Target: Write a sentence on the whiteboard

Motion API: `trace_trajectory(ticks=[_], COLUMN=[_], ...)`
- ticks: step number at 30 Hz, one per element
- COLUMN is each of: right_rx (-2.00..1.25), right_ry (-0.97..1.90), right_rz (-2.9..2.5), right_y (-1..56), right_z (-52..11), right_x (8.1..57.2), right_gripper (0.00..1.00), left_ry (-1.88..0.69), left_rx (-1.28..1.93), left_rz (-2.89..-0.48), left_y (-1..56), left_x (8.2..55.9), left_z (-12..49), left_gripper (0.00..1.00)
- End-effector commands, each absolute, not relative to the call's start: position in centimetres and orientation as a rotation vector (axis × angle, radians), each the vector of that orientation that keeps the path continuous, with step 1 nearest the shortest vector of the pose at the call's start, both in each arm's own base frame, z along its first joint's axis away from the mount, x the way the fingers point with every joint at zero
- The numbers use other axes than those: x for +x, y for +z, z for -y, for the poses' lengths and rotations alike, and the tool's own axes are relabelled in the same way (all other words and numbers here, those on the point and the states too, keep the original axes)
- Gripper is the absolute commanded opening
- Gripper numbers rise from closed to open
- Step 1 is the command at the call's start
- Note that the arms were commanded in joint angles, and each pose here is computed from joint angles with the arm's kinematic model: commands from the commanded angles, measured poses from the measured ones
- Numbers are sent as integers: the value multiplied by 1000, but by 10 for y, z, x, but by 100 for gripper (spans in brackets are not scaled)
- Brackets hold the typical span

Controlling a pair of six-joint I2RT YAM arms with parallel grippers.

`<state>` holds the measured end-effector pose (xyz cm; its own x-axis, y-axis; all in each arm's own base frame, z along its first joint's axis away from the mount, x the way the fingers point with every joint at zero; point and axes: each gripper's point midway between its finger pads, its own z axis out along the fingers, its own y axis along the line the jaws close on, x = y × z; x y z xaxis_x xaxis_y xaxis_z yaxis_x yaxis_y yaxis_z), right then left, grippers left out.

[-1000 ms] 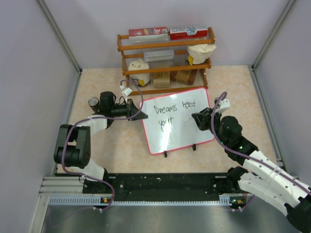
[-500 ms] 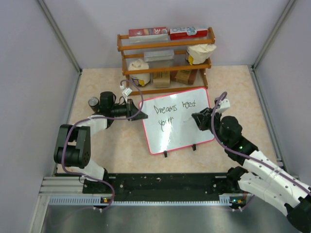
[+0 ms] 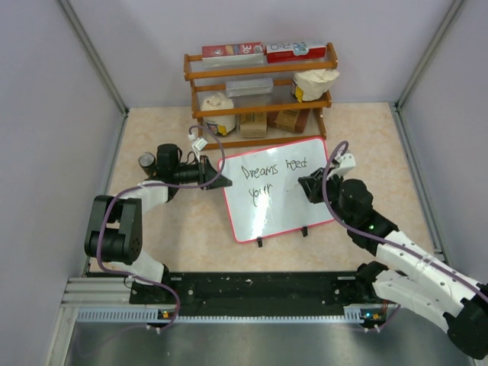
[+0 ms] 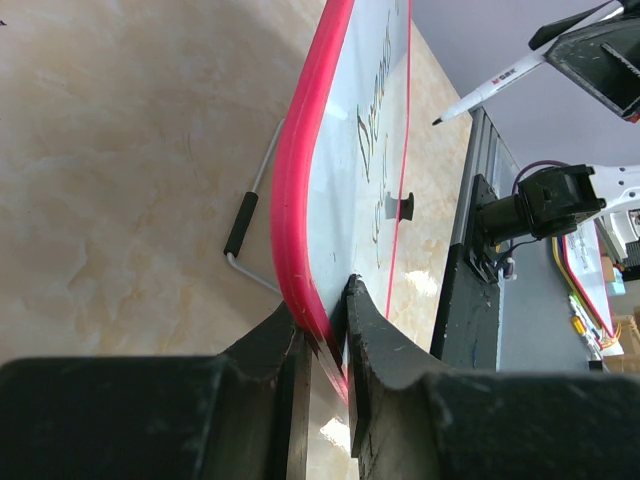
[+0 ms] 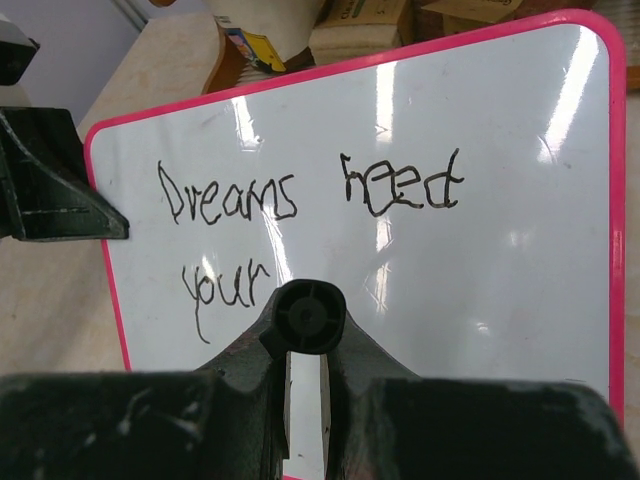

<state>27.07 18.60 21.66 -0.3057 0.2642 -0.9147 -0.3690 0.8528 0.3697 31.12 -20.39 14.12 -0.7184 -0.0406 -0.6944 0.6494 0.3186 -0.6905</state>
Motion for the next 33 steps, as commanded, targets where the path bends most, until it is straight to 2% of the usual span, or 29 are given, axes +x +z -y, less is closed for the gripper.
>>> trace_trajectory(ticks=[1, 18, 33], right_rx=[-52, -52, 6], right_ry=[617, 653, 564], right_rz=[-1685, -1704, -1743], right_y=[246, 236, 219], right_z=[-188, -208, -191], right_x=[288, 307, 308], right_gripper=[0, 0, 0], left_ry=[-1278, -1281, -1279], left_rx=[564, 567, 566], left_rz=[-1994, -1994, -1995], left_y=[117, 117, 117], left_x=[321, 321, 321], left_z=[196, 196, 196], left_gripper=[0, 0, 0])
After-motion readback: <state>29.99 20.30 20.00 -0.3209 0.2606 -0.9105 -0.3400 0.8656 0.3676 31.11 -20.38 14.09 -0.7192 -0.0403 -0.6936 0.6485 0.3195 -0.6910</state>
